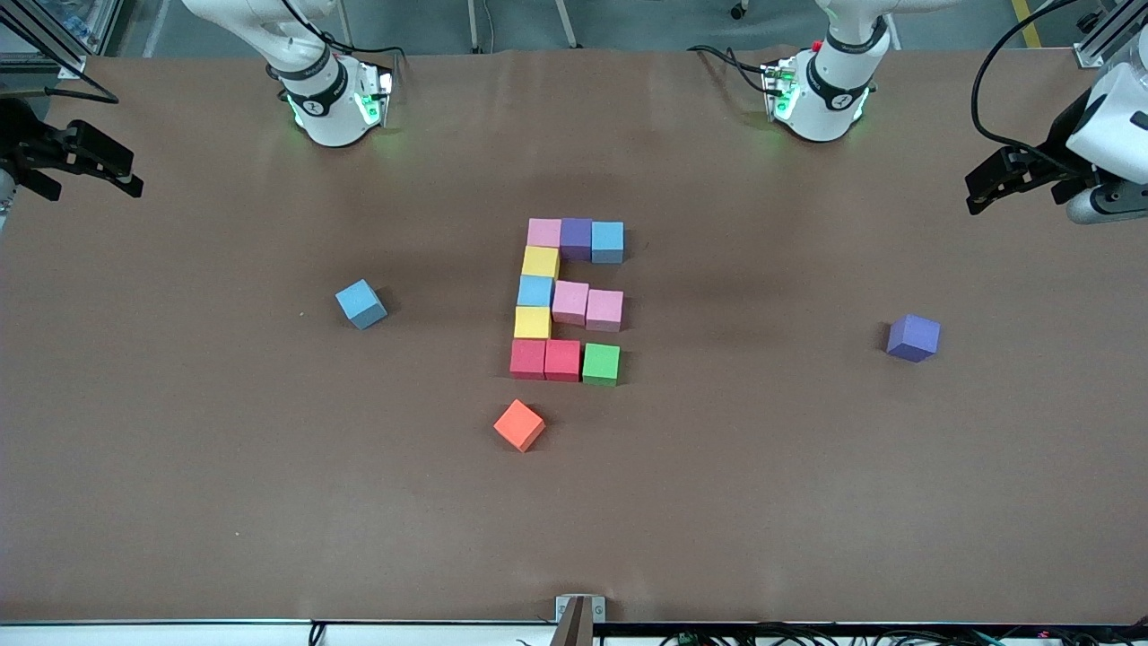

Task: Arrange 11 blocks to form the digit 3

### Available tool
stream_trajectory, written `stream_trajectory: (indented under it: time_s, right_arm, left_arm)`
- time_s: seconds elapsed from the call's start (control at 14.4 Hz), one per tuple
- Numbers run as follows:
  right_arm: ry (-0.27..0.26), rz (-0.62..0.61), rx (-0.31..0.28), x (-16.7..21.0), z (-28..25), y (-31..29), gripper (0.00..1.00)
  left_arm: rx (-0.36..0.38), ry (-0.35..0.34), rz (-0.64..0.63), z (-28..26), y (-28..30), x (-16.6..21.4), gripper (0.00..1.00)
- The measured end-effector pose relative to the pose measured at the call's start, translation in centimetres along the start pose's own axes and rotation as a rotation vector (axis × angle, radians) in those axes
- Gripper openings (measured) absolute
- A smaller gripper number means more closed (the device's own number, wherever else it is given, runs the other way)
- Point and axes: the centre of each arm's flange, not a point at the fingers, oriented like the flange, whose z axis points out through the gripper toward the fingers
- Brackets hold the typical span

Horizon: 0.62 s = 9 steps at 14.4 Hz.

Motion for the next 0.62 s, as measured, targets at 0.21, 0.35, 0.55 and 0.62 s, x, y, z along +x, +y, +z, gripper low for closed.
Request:
stream_trajectory:
  time_s: [0.21,0.35,0.55,0.62]
  right_arm:
    - [0.000,0.000,0.000,0.0,0.0,0.0,1.00]
    - [0.000,0.000,0.000,0.0,0.0,0.0,1.00]
    - [0.000,0.000,0.000,0.0,0.0,0.0,1.00]
    - [0.000,0.000,0.000,0.0,0.0,0.0,1.00]
  left_arm:
    - [-0.030,-0.004,0.002,0.0,0.3,-0.1,1.00]
    - [-0.033,-0.003,0.008,-0.1,0.6,-0.1,1.00]
    - [-0.033,-0.001,0.012,-0.1,1.0,-0.1,1.00]
    - [-0.033,0.002,0.017,-0.2,1.2,-0.1,1.00]
